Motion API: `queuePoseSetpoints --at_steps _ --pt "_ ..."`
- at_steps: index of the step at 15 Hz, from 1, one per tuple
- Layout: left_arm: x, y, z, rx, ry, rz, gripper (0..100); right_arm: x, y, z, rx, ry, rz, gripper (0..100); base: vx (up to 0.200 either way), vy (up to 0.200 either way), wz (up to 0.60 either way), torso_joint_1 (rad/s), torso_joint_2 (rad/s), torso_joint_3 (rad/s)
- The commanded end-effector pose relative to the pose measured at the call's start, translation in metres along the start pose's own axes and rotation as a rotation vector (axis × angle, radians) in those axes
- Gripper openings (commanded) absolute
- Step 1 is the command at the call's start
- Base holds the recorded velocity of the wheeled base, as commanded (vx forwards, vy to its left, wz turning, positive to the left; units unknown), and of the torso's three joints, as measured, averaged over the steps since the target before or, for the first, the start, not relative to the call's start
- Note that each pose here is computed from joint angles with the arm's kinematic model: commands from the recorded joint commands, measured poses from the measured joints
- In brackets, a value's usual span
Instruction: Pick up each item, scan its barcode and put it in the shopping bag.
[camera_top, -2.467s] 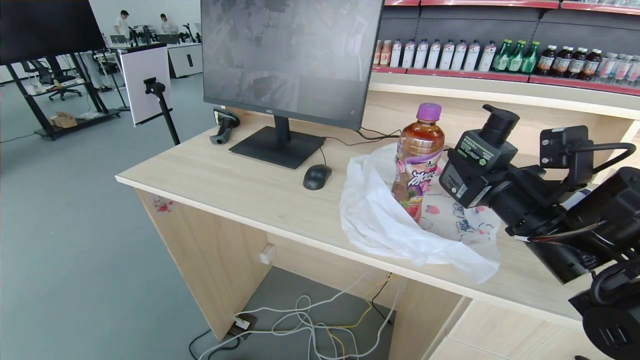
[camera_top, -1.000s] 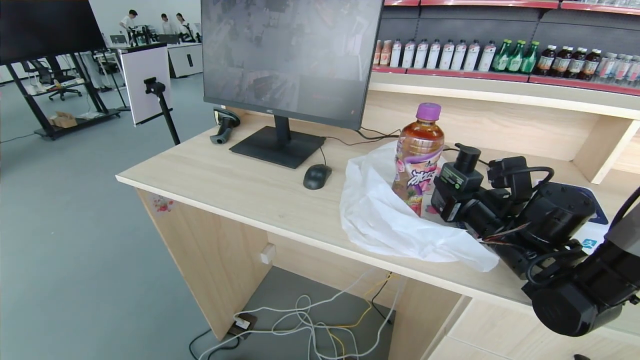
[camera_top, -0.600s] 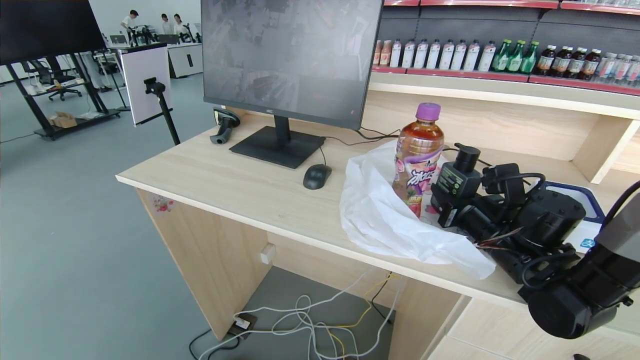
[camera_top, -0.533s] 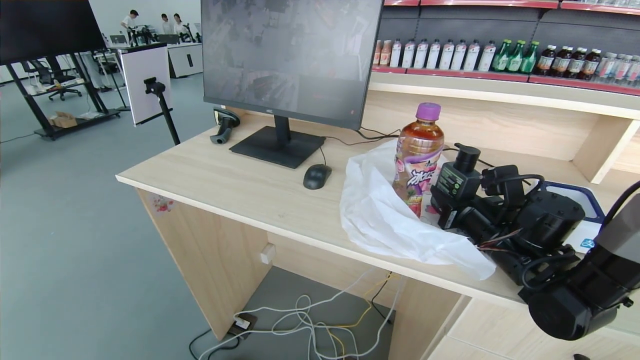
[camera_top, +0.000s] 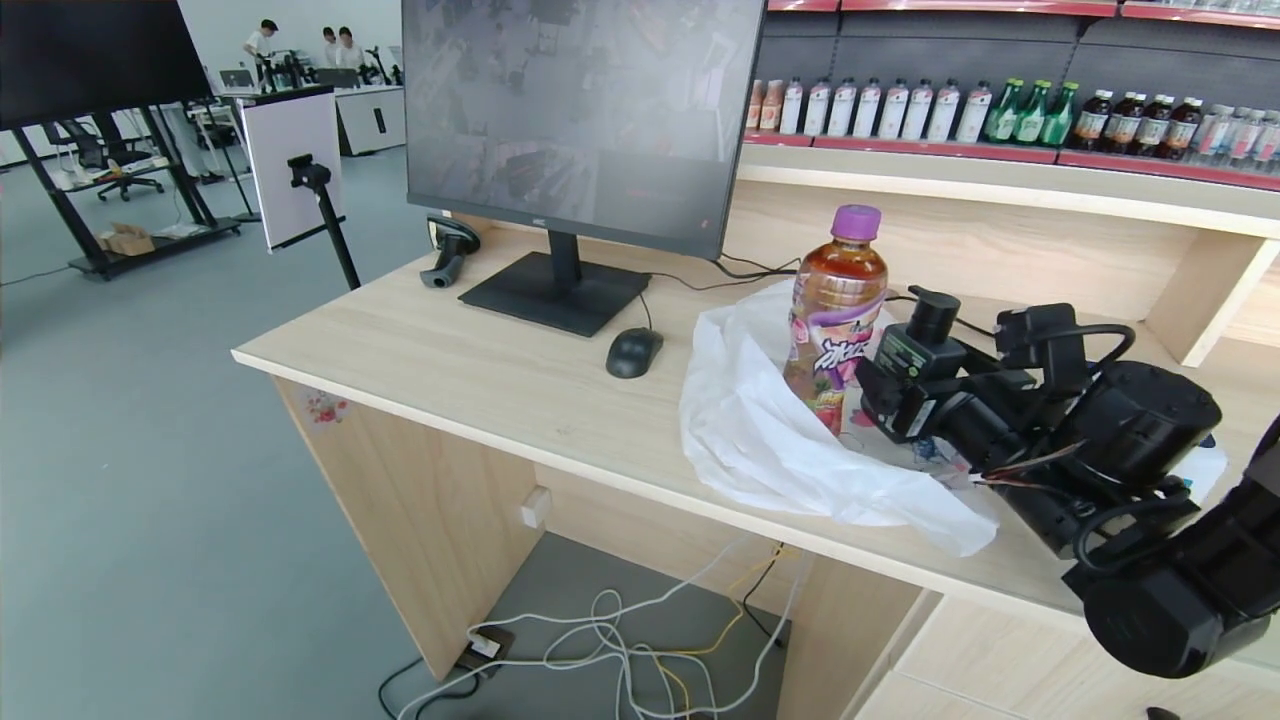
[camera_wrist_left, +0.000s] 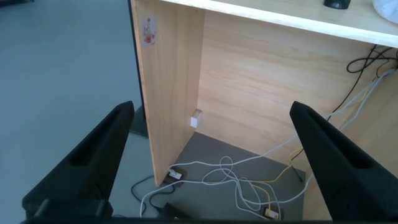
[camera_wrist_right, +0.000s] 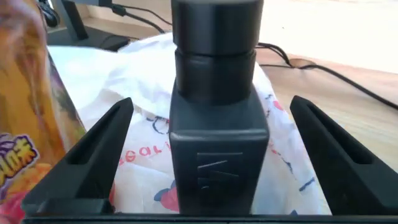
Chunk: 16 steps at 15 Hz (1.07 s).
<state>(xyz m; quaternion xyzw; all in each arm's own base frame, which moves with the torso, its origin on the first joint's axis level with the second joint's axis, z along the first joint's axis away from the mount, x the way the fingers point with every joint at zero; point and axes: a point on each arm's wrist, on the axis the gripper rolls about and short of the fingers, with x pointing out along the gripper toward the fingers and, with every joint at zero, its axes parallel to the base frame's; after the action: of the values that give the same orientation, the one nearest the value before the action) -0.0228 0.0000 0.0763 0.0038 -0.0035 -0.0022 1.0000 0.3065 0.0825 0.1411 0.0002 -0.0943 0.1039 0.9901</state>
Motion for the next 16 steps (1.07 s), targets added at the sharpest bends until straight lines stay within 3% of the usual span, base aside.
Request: queuePoseSetpoints --at_steps 1,5,9,11,14,16 --pt "0.0 0.0 0.0 0.0 -0.001 0.0 100 -0.018 -0.002 0.028 0.005 -0.068 -0.002 100 0.0 0.0 0.0 0.0 0.0 0.0" --pt "0.0 0.0 0.0 0.0 0.001 0.0 100 -0.059 -0.005 0.048 0.007 -0.082 -0.003 100 0.0 0.0 0.0 0.0 0.0 0.0" --pt "0.0 0.0 0.0 0.0 0.001 0.0 100 -0.153 -0.009 0.056 0.095 -0.057 0.024 100 0.0 0.0 0.0 0.0 0.0 0.0" --pt "0.0 0.0 0.0 0.0 0.001 0.0 100 -0.176 -0.01 0.063 0.108 -0.086 0.044 100 0.0 0.0 0.0 0.0 0.0 0.0" --pt "0.0 0.0 0.0 0.0 0.001 0.0 100 -0.202 -0.011 0.058 0.107 0.051 0.052 100 0.0 0.0 0.0 0.0 0.0 0.0" --pt "0.0 0.0 0.0 0.002 0.002 0.0 100 -0.23 -0.002 0.044 0.08 0.222 0.176 100 0.0 0.0 0.0 0.0 0.0 0.0"
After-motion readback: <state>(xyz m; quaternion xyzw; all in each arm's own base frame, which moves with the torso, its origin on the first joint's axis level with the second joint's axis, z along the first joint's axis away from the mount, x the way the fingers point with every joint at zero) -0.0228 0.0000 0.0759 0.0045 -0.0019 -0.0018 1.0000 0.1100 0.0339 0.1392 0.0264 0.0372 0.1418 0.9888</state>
